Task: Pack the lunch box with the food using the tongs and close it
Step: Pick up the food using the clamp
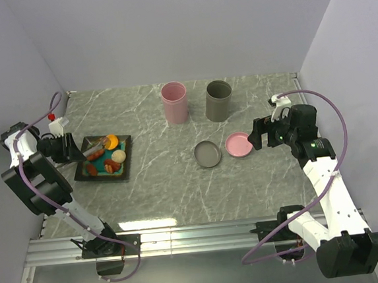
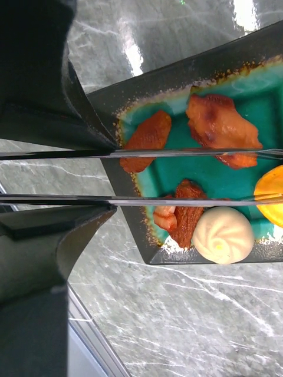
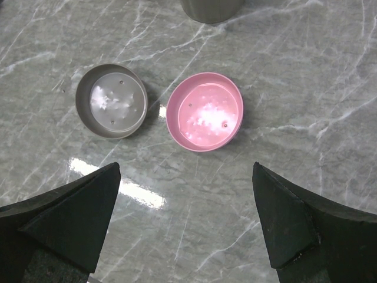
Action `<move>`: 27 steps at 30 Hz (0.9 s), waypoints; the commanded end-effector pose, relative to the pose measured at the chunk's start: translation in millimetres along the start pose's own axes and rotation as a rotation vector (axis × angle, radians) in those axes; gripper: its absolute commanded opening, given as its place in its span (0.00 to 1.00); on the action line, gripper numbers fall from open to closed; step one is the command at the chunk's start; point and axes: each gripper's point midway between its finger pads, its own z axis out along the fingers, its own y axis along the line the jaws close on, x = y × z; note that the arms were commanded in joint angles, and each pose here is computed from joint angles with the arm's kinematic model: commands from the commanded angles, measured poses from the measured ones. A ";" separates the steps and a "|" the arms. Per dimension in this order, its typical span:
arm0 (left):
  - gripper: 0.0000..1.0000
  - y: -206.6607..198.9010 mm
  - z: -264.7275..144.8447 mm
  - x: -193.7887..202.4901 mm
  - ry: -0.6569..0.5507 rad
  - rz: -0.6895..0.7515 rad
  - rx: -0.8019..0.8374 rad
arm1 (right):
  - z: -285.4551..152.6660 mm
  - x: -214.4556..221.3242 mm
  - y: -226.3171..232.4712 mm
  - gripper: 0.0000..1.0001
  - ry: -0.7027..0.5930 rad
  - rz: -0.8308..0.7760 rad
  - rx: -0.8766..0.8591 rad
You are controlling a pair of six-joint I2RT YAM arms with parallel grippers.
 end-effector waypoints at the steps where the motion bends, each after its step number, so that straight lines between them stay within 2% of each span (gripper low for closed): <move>1: 0.43 -5.7 2.0 -4.5 -0.034 0.034 0.040 | -5.3 -18.2 -0.2 1.00 -0.045 -0.015 0.007; 11: 0.27 -11.2 -1.5 -12.8 -0.062 0.016 0.057 | -6.3 -18.0 0.1 1.00 -0.048 -0.016 0.007; 16: 0.15 -32.3 -17.8 -20.2 -0.090 0.014 0.081 | -6.3 -18.4 0.9 1.00 -0.050 -0.015 0.003; 24: 0.09 -67.1 -54.4 -47.4 -0.187 0.102 0.069 | -7.0 -17.9 2.1 1.00 -0.054 -0.015 -0.002; 27: 0.04 -86.5 -62.1 -64.3 -0.215 0.133 0.081 | -6.9 -18.2 2.1 1.00 -0.056 -0.016 -0.002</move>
